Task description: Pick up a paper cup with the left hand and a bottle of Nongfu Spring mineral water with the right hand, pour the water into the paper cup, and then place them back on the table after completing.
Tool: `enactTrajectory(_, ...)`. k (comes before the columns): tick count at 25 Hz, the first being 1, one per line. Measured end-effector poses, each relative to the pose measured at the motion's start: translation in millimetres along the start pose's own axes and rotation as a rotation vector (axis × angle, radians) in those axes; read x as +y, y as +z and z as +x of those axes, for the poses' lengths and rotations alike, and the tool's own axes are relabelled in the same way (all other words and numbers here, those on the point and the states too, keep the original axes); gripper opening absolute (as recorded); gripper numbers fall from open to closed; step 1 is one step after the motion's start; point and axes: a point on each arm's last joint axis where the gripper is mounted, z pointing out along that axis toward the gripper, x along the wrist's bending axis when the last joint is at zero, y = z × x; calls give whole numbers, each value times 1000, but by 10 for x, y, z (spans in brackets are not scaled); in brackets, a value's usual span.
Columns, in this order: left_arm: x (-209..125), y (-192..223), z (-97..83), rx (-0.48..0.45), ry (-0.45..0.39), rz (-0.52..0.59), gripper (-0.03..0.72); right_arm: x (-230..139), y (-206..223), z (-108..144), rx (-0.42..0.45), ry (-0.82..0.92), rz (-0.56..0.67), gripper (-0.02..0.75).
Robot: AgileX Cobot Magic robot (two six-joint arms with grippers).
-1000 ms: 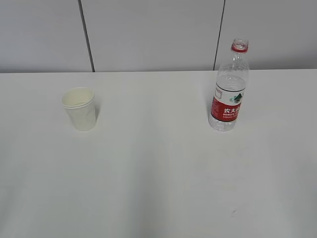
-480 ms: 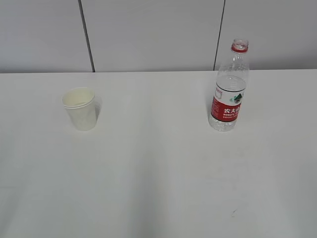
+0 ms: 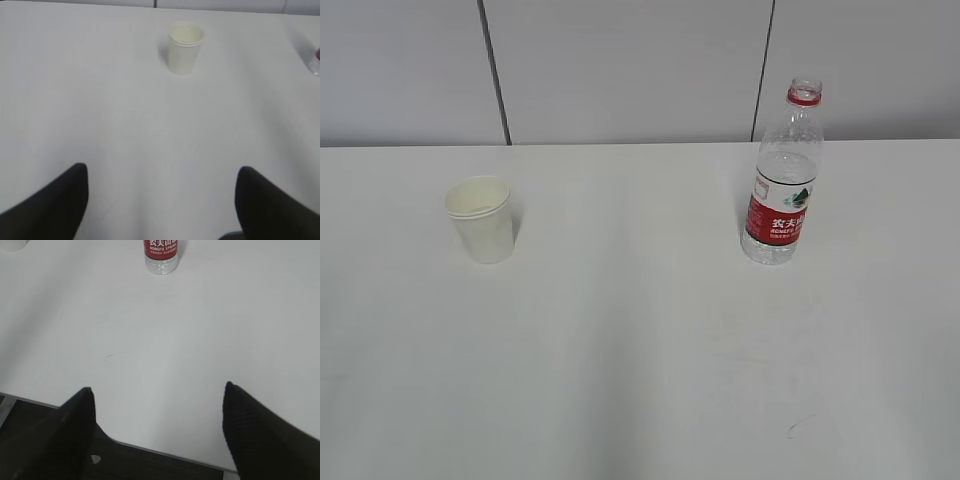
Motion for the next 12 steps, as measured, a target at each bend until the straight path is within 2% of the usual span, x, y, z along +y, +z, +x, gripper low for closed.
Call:
enactTrajectory(5, -2, -4, 1, 93, -39, -9, 552, 1, 2, -5, -42, 16, 1, 587)
enactTrajectory(9, -1, -5, 7, 103, -36, -10, 552, 4, 7, 1, -100, 51, 2, 587)
enactTrajectory(12, -1, -5, 8, 104, -36, -10, 552, 4, 7, 0, -109, 55, 2, 587)
